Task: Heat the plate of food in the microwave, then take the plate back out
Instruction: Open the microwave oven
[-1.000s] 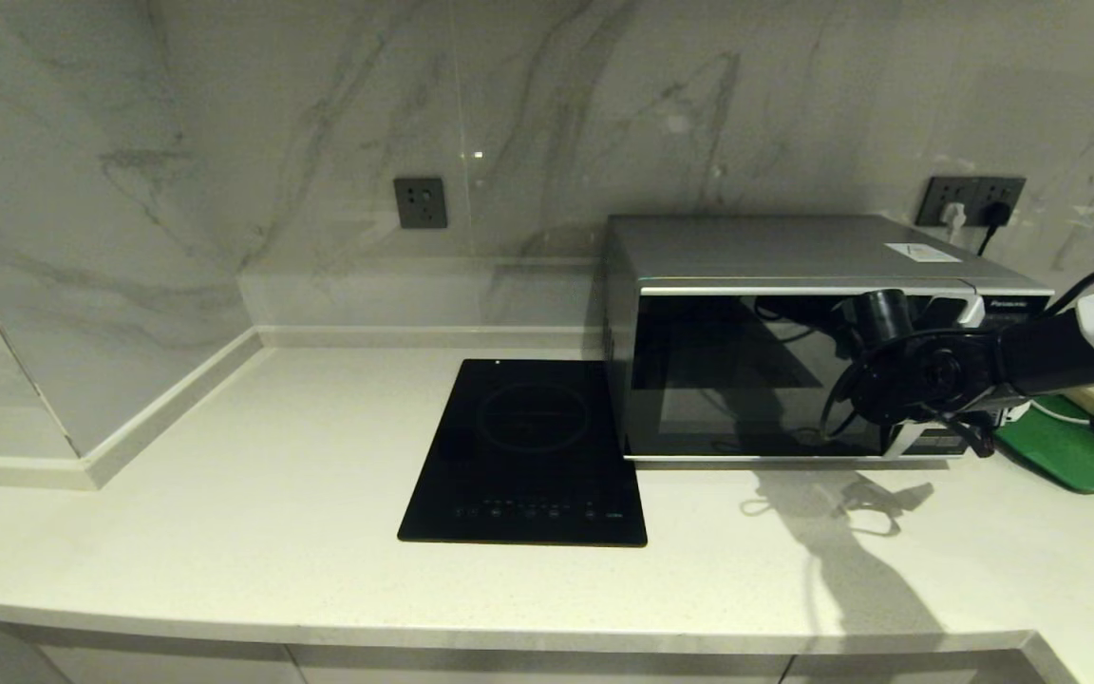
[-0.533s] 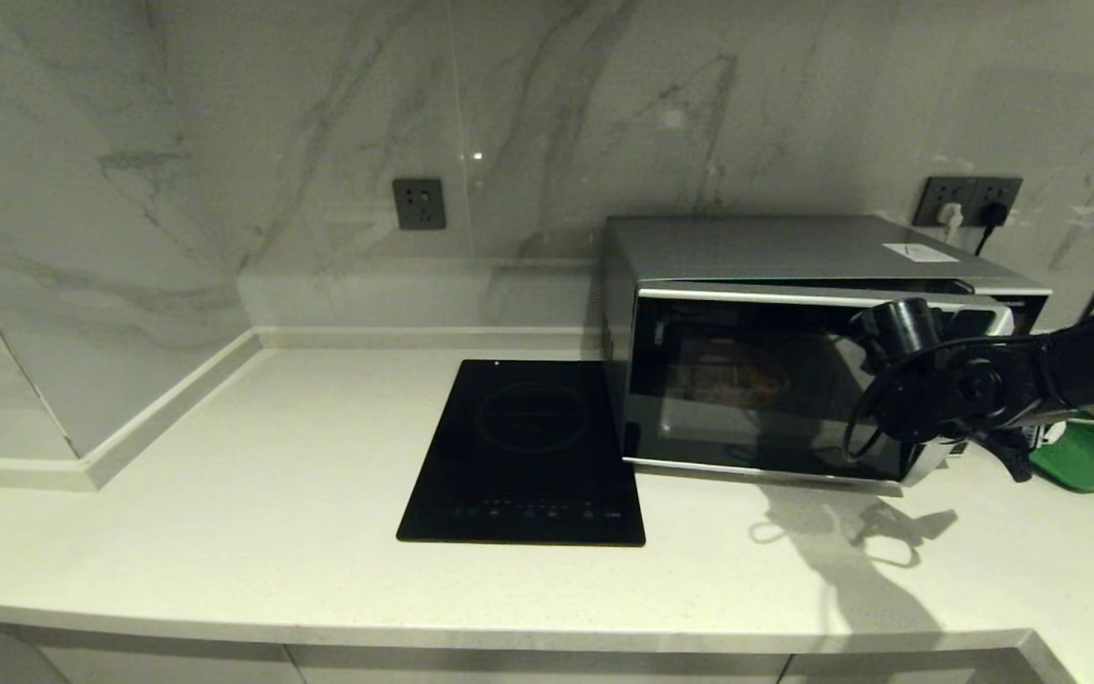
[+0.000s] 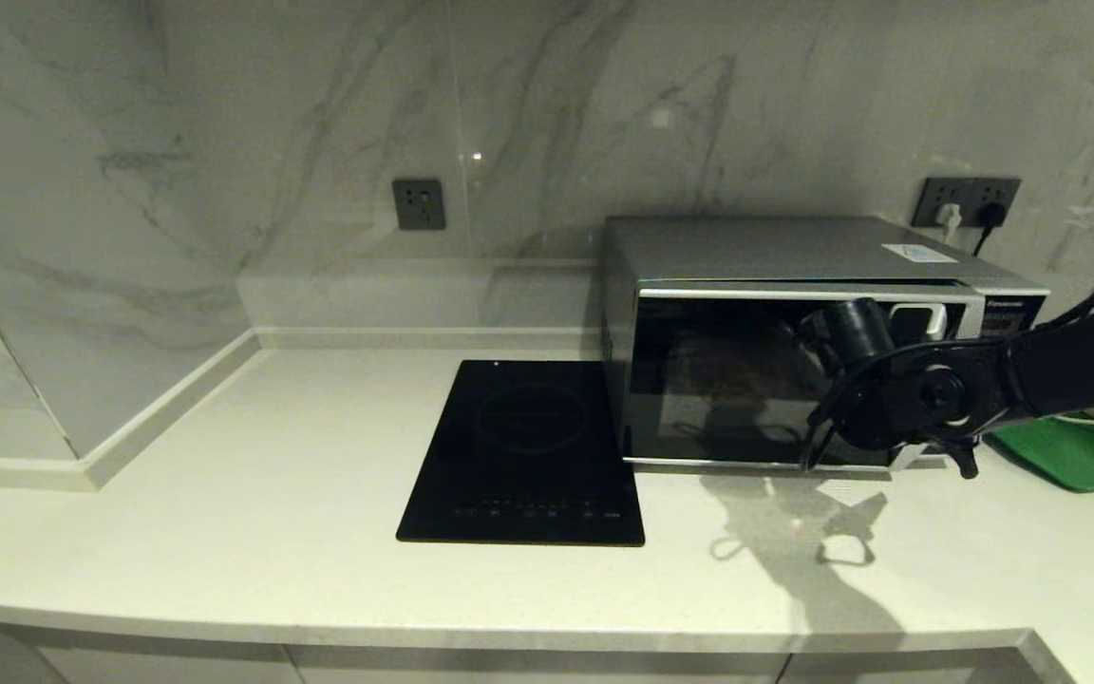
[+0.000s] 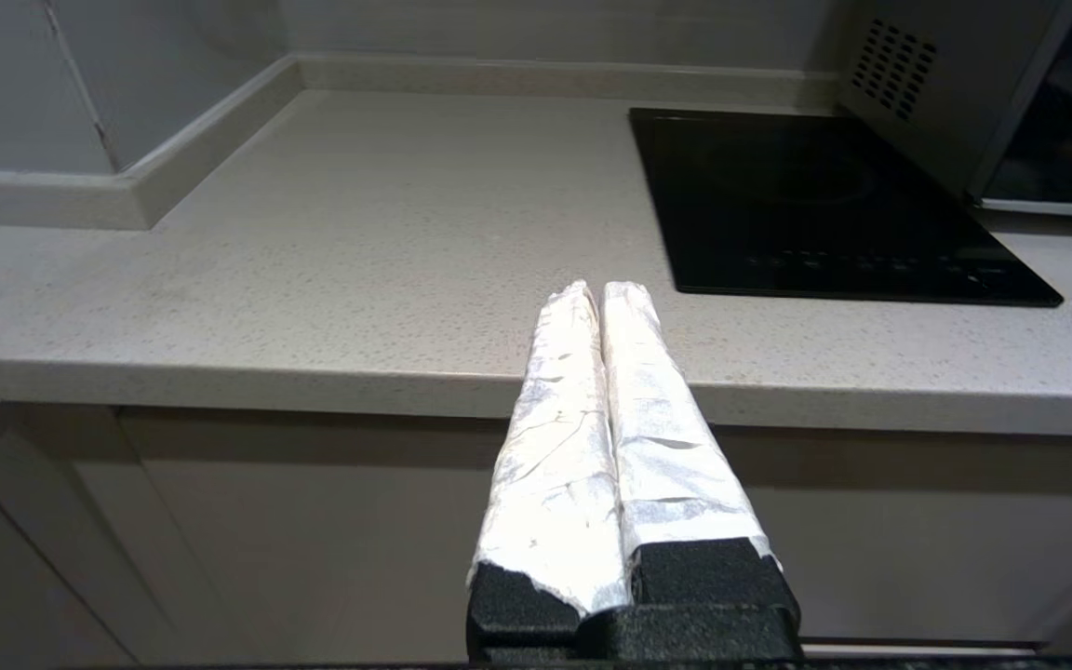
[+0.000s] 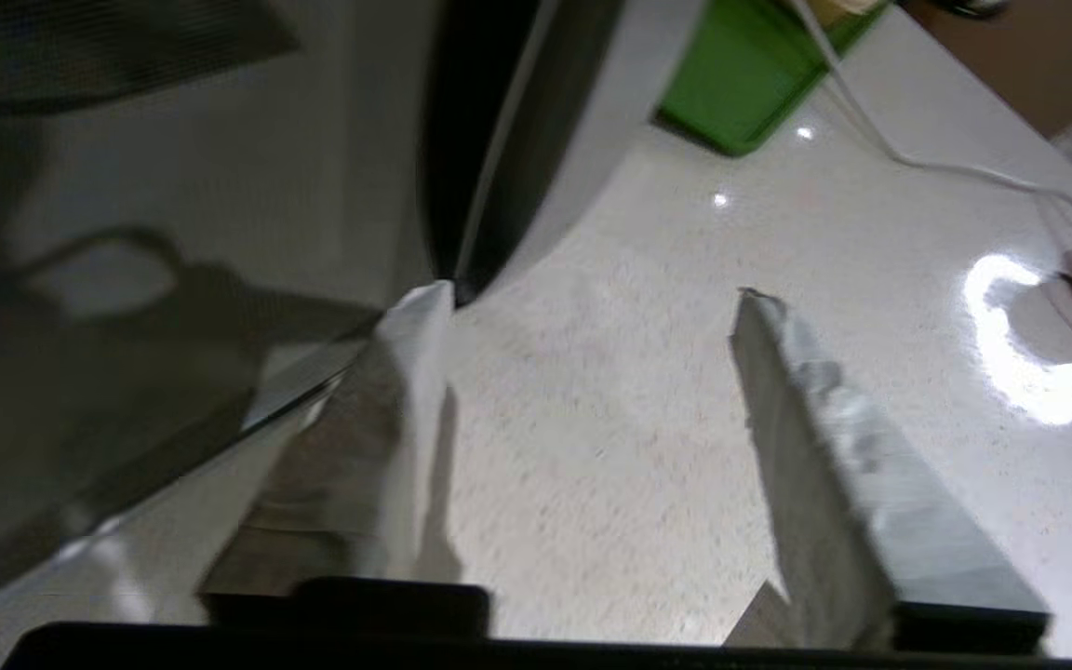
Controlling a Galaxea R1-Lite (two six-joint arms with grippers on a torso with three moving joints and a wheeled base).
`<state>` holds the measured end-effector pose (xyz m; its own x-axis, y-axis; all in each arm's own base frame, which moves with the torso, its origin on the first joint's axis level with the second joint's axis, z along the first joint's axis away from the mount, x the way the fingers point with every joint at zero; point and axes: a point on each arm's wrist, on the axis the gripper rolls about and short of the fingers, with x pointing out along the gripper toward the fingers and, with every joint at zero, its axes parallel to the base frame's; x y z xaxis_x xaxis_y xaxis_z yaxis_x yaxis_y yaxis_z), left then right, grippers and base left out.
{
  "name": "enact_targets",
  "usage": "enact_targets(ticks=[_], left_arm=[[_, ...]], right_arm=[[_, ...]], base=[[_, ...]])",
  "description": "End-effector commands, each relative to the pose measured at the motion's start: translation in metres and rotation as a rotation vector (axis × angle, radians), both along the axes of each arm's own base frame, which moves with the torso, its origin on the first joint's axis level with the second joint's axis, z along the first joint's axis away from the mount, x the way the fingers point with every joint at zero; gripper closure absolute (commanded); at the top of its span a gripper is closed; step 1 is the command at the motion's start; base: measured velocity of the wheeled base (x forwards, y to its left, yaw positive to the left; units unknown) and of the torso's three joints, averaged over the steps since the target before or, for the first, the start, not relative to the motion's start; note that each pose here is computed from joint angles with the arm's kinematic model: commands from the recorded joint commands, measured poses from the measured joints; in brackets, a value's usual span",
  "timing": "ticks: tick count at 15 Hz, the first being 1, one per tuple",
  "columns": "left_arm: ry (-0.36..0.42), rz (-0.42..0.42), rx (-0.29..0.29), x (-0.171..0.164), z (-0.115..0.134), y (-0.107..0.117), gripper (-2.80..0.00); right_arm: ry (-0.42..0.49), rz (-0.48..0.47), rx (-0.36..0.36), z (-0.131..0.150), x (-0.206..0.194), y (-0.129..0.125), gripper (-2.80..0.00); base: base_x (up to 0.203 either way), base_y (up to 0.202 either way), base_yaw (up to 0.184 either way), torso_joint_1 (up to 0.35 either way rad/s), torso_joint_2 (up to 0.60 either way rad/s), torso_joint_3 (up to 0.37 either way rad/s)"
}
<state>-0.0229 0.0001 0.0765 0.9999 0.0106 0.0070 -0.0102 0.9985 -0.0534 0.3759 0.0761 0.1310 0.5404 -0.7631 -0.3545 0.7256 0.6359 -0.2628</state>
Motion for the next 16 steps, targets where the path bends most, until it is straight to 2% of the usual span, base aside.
enact_targets(ticks=[1,3,5,7,9,10,12,14,16], left_arm=[[-0.001,0.000,0.000,0.000,0.000,0.000,0.00],[-0.001,0.000,0.000,0.000,0.000,0.000,0.00],[-0.001,0.000,0.000,0.000,0.000,0.000,0.00],[-0.001,0.000,0.000,0.000,0.000,0.000,0.00],[-0.001,0.000,0.000,0.000,0.000,0.000,0.00],[-0.001,0.000,0.000,0.000,0.000,0.000,0.00],[-0.001,0.000,0.000,0.000,0.000,0.000,0.00],[-0.001,0.000,0.000,0.000,0.000,0.000,0.00],[-0.001,0.000,0.000,0.000,0.000,0.000,0.00]], right_arm=[[-0.045,0.136,0.033,0.026,-0.037,0.037,0.00],[-0.102,0.221,0.072,0.051,-0.065,0.052,0.00],[-0.184,0.241,0.119,0.082,-0.082,0.044,0.00],[-0.300,0.221,0.177,0.118,-0.078,0.026,0.00],[-0.427,0.149,0.204,0.154,-0.060,0.001,0.00],[-0.463,0.118,0.210,0.166,-0.048,-0.013,0.00],[-0.482,0.077,0.231,0.175,-0.023,-0.031,0.00],[-0.471,0.036,0.280,0.169,0.003,-0.040,0.00],[-0.444,0.039,0.396,0.163,0.017,-0.046,0.00]], base=[[0.000,0.000,0.000,0.000,0.00,0.000],[0.000,0.000,0.000,0.000,0.00,0.000],[0.000,0.000,0.000,0.000,0.00,0.000],[0.000,0.000,0.000,0.000,0.00,0.000],[0.000,0.000,0.000,0.000,0.00,0.000],[0.000,0.000,0.000,0.000,0.00,0.000],[0.000,0.000,0.000,0.000,0.00,0.000],[0.000,0.000,0.000,0.000,0.00,0.000],[0.000,0.000,0.000,0.000,0.00,0.000]])
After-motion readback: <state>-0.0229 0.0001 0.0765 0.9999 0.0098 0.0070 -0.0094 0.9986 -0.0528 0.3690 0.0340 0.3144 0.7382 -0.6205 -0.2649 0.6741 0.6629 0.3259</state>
